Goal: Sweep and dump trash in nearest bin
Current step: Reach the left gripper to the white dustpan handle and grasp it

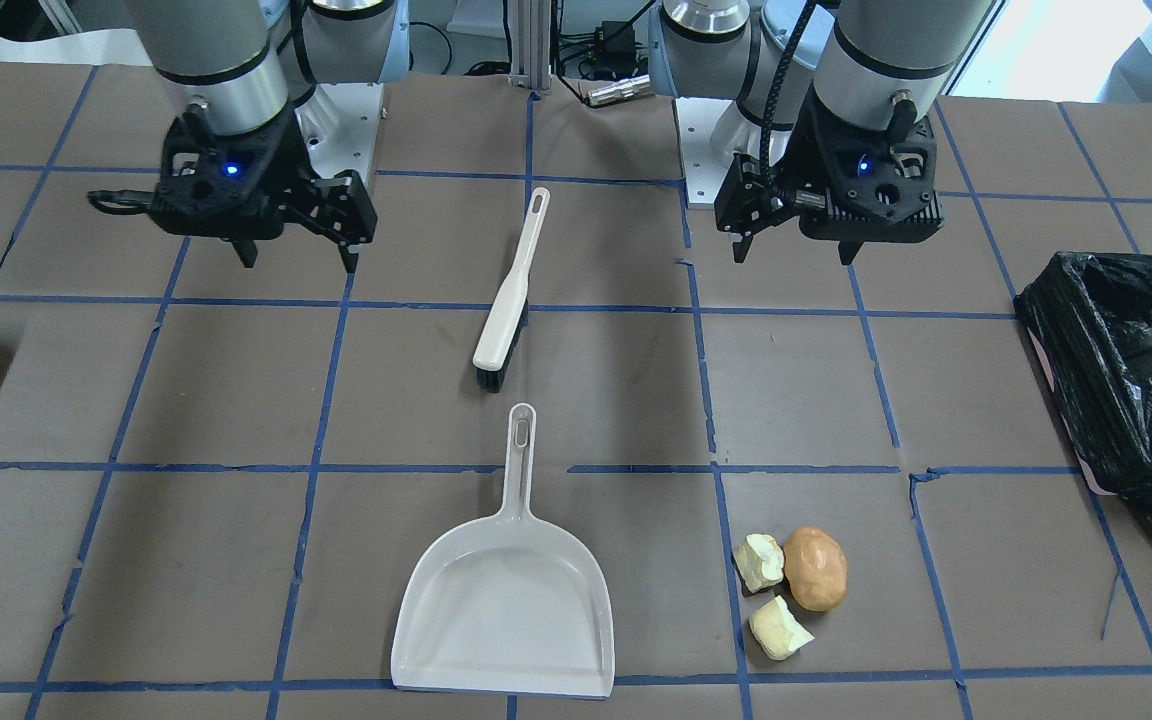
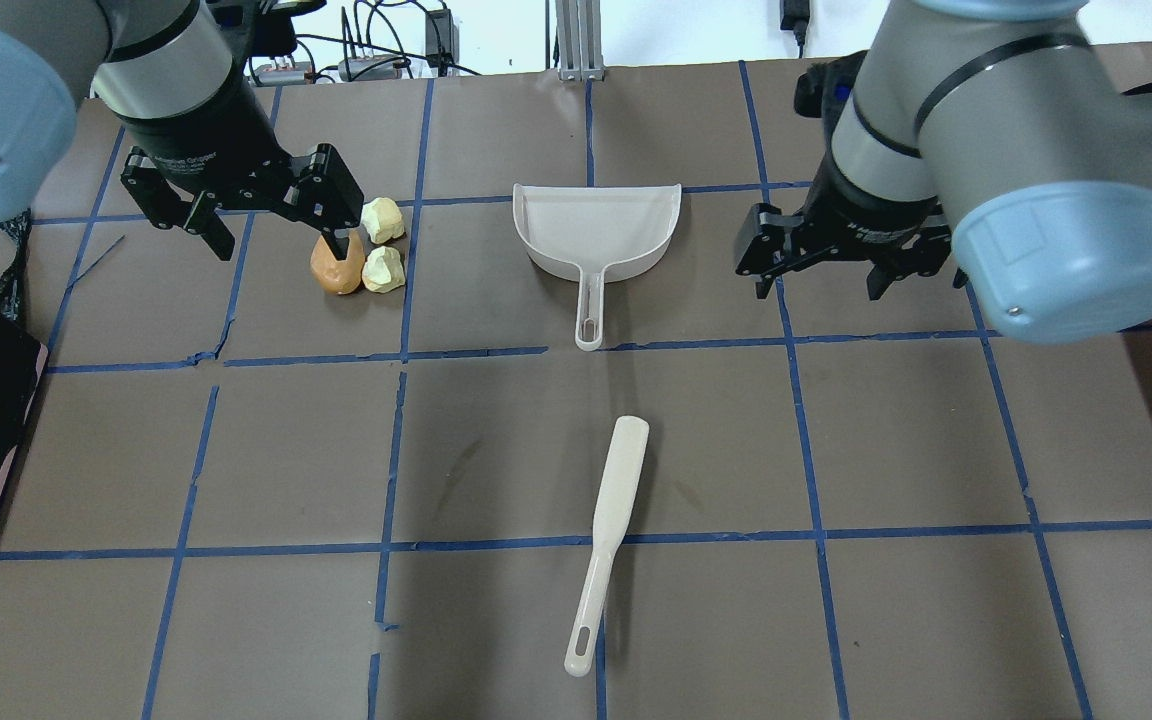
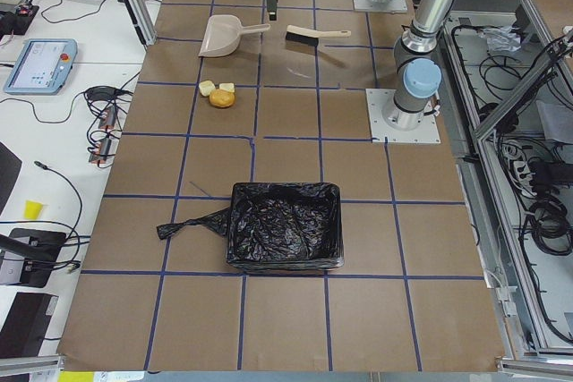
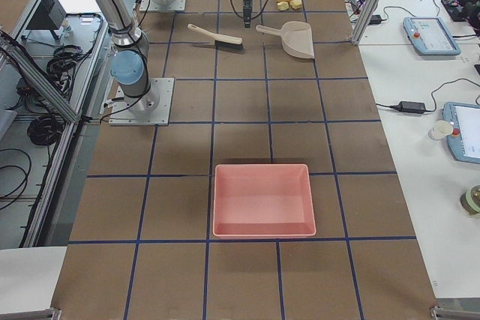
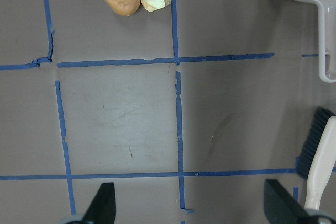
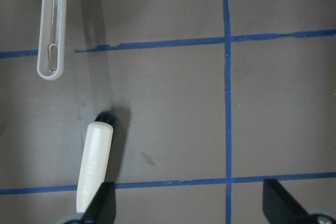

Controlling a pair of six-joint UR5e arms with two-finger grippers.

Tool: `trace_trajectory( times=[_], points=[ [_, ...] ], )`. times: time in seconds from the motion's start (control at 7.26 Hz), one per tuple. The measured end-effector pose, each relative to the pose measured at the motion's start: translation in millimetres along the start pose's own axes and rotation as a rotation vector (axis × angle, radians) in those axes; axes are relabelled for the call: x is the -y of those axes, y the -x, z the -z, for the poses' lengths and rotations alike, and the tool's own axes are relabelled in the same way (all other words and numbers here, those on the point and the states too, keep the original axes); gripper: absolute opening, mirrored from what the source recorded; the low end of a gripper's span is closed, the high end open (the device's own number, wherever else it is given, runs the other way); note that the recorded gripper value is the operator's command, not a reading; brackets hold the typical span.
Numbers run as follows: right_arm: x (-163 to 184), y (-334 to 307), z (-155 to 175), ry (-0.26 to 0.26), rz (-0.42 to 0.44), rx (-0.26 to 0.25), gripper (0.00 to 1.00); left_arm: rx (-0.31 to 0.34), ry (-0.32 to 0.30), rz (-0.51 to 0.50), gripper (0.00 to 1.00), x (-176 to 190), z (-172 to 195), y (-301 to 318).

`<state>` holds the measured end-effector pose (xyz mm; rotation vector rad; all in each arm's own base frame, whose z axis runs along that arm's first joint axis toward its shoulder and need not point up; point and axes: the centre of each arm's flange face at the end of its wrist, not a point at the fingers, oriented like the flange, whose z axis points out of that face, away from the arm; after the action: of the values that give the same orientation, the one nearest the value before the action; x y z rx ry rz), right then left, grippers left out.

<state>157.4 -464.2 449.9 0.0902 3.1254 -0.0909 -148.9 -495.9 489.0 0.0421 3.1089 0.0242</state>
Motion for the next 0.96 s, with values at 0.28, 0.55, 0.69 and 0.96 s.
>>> trace_trajectory(
  times=[0.28,0.55,0.69,0.96],
  points=[
    [15,-34,9,-0.020,0.010,0.001,1.00,-0.027,0.002,0.000,1.00,9,-27,-7],
    [24,-40,19,-0.041,0.030,-0.002,1.00,-0.081,0.004,-0.006,1.00,21,-44,-23],
    [27,-40,23,-0.047,0.041,-0.007,1.00,-0.089,-0.001,-0.023,1.00,25,-51,-34],
    [28,-41,23,-0.046,0.049,-0.011,1.00,-0.095,-0.041,-0.067,1.00,41,-80,-72]
  ],
)
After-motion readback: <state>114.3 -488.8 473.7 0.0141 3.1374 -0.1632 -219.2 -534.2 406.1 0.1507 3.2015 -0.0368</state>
